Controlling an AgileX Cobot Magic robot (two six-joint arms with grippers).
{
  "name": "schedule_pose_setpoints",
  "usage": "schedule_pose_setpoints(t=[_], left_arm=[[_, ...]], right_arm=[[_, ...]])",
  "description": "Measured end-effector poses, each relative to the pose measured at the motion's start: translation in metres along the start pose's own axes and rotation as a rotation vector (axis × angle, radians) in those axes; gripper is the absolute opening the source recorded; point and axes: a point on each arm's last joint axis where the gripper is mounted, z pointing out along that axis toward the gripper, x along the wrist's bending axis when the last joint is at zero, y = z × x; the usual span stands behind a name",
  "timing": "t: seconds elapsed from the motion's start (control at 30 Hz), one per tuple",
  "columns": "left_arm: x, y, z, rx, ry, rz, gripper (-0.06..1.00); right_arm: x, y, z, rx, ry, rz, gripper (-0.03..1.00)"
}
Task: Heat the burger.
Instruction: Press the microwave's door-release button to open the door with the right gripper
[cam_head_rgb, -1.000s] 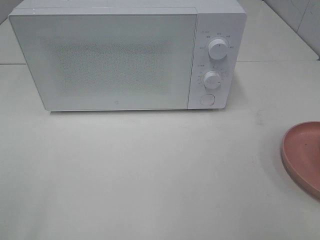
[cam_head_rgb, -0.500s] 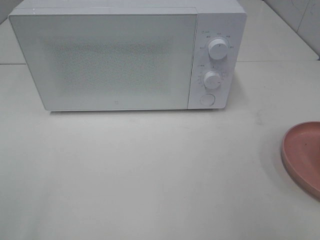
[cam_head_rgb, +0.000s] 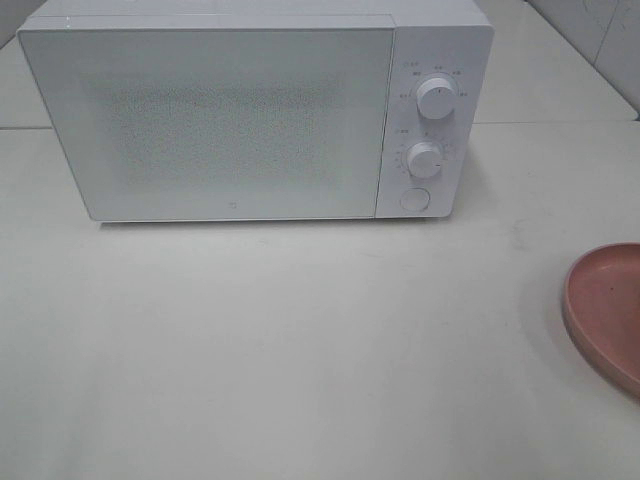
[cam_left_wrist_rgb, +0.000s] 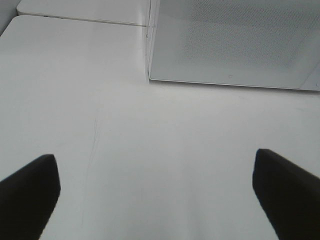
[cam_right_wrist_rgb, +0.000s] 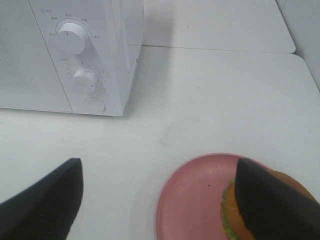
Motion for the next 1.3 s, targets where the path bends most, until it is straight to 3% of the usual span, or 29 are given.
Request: schedule_pose_setpoints(t=[0.33,0.77,1.03,1.3], left_arm=[[0.000,0.000,0.000,0.000,0.000,0.000,0.99],[0.000,0.000,0.000,0.000,0.000,0.000,0.99],[0.000,0.000,0.000,0.000,0.000,0.000,0.99],[0.000,0.000,0.000,0.000,0.000,0.000,0.99]], right_arm=[[0.003,0.009,0.035,-0.001,0.009,0.013,0.78],[0.007,0.021,0.091,-0.107,0.040,0.024,0.81],[0.007,0.007,0.121,-0.174,0.052,0.050,0.81],[0.003,-0.009,0.138,-0.232,0.003,0.052,0.80]])
